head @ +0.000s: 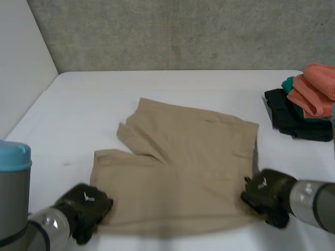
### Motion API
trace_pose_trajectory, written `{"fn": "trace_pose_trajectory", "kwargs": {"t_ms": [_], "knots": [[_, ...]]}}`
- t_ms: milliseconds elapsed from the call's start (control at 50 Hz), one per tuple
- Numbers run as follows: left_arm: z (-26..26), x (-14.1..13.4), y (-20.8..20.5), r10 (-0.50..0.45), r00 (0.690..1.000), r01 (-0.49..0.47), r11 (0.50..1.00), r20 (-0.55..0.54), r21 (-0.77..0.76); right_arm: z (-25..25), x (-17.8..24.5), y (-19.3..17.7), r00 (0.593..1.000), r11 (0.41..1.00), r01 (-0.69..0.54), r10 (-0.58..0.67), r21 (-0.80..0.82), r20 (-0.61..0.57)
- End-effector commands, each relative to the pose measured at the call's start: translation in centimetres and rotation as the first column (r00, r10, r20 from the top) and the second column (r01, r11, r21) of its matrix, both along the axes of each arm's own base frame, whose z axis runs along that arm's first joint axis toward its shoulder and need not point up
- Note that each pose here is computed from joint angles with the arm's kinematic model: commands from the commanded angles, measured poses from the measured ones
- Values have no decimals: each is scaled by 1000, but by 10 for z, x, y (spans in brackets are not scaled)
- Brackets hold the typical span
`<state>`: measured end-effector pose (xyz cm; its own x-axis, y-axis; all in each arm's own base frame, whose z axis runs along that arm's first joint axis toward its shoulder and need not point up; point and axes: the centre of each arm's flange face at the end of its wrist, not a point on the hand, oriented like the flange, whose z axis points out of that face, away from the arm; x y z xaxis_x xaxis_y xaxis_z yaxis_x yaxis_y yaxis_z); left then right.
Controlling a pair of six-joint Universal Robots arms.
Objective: Fold the laundry.
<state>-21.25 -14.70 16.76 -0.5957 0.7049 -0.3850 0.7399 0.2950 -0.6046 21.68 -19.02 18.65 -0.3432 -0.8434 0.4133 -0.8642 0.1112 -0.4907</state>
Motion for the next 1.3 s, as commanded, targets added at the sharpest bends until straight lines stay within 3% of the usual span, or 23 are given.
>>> {"fn": "trace_pose_trajectory", "kwargs": {"t_ms": [20, 160, 320, 460, 580, 660, 760, 880, 980, 1020, 1040, 1180, 1300], "knots": [[5, -6, 22, -81, 997, 81, 996, -16, 47, -2, -14, 22, 997, 998, -36, 39, 48, -64], [9, -20, -6, -86, 995, 82, 994, -56, -69, -2, -12, 16, 999, 1000, -23, 23, 20, -37], [15, -52, -73, -92, 987, 54, 962, -129, -267, 4, 1, -30, 993, 979, 79, -60, -186, 103], [21, -91, -149, -148, 968, 23, 856, -203, -517, -2, 12, -83, 978, 926, 175, -126, -333, 163], [17, -127, -211, -204, 953, -1, 739, -225, -673, -11, 19, -143, 961, 803, 273, -207, -530, 182], [-2, -142, -236, -217, 949, -4, 714, -227, -700, -22, 28, -175, 960, 732, 278, -198, -622, 196], [-26, -154, -247, -265, 937, 24, 699, -228, -715, -37, 42, -199, 968, 662, 252, -172, -706, 184], [-12, -166, -243, -327, 909, -10, 601, -257, -799, -33, 48, -200, 955, 636, 297, -192, -712, 227], [13, -160, -226, -336, 904, -15, 592, -264, -806, 1, 42, -185, 903, 638, 412, -188, -650, 387], [18, -157, -218, -335, 904, -11, 602, -265, -798, 8, 39, -177, 888, 662, 429, -183, -615, 423], [22, -152, -208, -332, 906, -3, 615, -262, -789, 12, 38, -165, 876, 704, 430, -175, -566, 448], [25, -131, -169, -312, 910, 18, 688, -273, -725, 6, 28, -109, 848, 878, 399, -243, -265, 471], [29, -113, -138, -288, 882, -22, 765, -373, -644, -18, 16, -92, 839, 900, 413, -317, -138, 443]]}}
